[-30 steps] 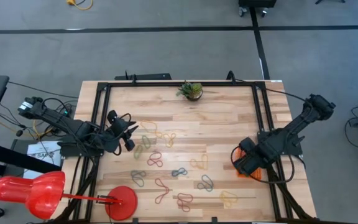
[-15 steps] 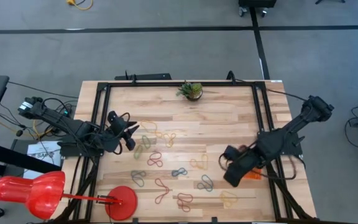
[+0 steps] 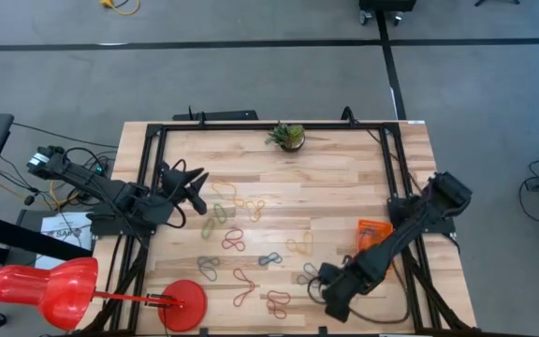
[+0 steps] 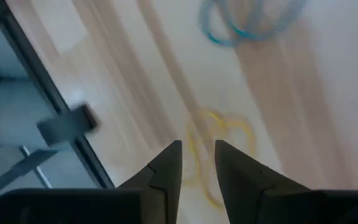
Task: Pick and place rubber bands into bin
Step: Put the yellow rubber band into the orange basket
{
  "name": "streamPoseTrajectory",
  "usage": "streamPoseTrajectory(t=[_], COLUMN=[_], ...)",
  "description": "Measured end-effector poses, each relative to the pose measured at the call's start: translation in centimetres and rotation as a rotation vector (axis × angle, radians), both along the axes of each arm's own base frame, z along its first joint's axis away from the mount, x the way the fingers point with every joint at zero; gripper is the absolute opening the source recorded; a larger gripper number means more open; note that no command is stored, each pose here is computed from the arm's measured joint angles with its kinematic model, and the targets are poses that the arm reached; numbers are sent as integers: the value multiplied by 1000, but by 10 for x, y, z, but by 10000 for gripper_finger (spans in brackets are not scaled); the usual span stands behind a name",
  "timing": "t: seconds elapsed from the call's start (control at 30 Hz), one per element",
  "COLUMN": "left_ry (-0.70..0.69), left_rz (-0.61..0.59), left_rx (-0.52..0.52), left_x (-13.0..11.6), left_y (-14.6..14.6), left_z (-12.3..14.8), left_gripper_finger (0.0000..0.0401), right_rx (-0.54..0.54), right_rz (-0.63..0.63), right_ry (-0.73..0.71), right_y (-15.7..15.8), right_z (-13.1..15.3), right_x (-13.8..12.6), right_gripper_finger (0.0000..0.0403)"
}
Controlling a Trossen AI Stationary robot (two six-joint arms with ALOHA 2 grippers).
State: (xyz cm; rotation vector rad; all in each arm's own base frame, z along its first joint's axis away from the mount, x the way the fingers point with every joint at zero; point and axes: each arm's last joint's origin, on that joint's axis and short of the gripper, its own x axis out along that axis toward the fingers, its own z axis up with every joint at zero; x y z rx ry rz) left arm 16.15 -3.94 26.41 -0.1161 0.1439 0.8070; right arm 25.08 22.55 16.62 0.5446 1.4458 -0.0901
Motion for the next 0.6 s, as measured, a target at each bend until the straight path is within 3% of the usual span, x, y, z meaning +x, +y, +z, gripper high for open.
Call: streamPoseTrajectory(t=[0.3, 0.6], left_ry=[31, 45], left_rz=[-90, -200], left_rx=[6, -39], left_x=[4, 6], left_y=[1, -1], left_z=[3, 2], left_gripper_finger=[82, 82], right_rx=[-109, -161], right_rz=[-7, -123], right_ry=[134, 168], right_y=[10, 16], right_z=[-38, -12], right_x=[15, 25], right_gripper_finger=[90, 90])
